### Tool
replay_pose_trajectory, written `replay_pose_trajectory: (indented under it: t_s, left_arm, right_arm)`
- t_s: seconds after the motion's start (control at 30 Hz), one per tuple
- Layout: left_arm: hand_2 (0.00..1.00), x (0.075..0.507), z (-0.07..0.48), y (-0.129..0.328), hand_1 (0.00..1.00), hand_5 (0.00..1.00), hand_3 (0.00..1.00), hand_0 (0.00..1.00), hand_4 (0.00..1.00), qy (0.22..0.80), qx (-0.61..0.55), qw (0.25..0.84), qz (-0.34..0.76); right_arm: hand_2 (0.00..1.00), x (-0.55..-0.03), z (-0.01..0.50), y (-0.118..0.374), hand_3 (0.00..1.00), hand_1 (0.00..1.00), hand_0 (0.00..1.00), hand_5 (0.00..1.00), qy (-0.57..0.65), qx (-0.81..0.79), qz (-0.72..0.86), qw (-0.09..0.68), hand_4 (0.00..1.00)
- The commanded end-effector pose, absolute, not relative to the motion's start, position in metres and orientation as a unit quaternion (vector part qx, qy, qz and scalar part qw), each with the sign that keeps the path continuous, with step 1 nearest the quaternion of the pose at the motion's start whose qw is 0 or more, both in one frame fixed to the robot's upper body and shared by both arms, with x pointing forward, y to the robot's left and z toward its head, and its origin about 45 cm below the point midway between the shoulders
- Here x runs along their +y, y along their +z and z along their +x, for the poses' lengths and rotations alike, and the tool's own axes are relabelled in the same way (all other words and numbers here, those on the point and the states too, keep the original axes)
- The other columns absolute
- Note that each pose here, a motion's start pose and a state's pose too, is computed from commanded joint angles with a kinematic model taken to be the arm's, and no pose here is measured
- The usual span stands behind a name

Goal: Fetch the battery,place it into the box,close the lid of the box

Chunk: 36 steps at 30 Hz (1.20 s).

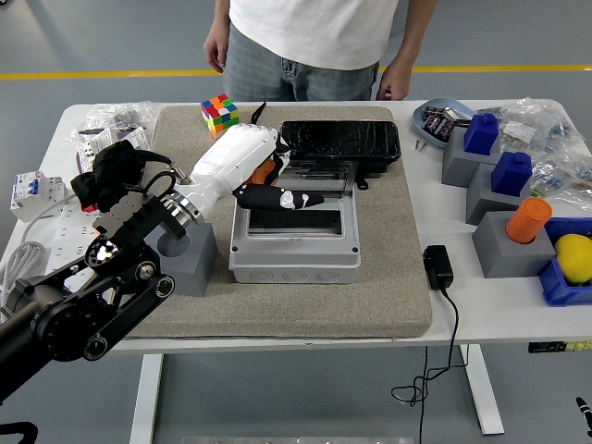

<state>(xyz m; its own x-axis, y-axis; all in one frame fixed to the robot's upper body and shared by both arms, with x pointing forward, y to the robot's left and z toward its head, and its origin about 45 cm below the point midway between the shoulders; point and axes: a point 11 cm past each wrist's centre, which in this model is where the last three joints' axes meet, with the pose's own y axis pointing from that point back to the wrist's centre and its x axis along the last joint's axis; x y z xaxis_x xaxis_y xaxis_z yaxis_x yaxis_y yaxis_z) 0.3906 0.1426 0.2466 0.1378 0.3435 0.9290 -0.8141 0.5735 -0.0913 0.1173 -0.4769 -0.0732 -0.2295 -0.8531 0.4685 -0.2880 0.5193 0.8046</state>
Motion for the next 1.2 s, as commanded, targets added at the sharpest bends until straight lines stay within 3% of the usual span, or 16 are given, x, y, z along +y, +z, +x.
replay_pose_trajectory:
  t_s: [0.5, 0.83, 1.2]
  left_arm:
    - [0.002, 0.149, 0.393, 0.245, 0.002, 0.819, 0.002, 0.029, 0.998, 0.385, -0.526, 0.715, 0.252]
    - [0.002, 0.175, 0.406, 0.256, 0.002, 0.827, 0.002, 0.03, 0.998, 0.399, -0.534, 0.692, 0.277]
    - [0.002, 0.204, 0.411, 0.246, 0.002, 0.826, 0.002, 0.03, 0.998, 0.365, -0.521, 0.684, 0.356]
  right_arm:
    - [0.811, -0.479, 0.115, -0.073, 0.826, 0.86, 0.875, 0.998, -0.294, -0.727, 0.39, 0.483, 0.998]
    - [0.81, -0.483, 0.112, -0.072, 0.826, 0.86, 0.875, 0.998, -0.295, -0.73, 0.384, 0.482, 0.998]
    - [0.81, -0.493, 0.109, -0.068, 0.826, 0.86, 0.875, 0.998, -0.294, -0.738, 0.374, 0.479, 0.998]
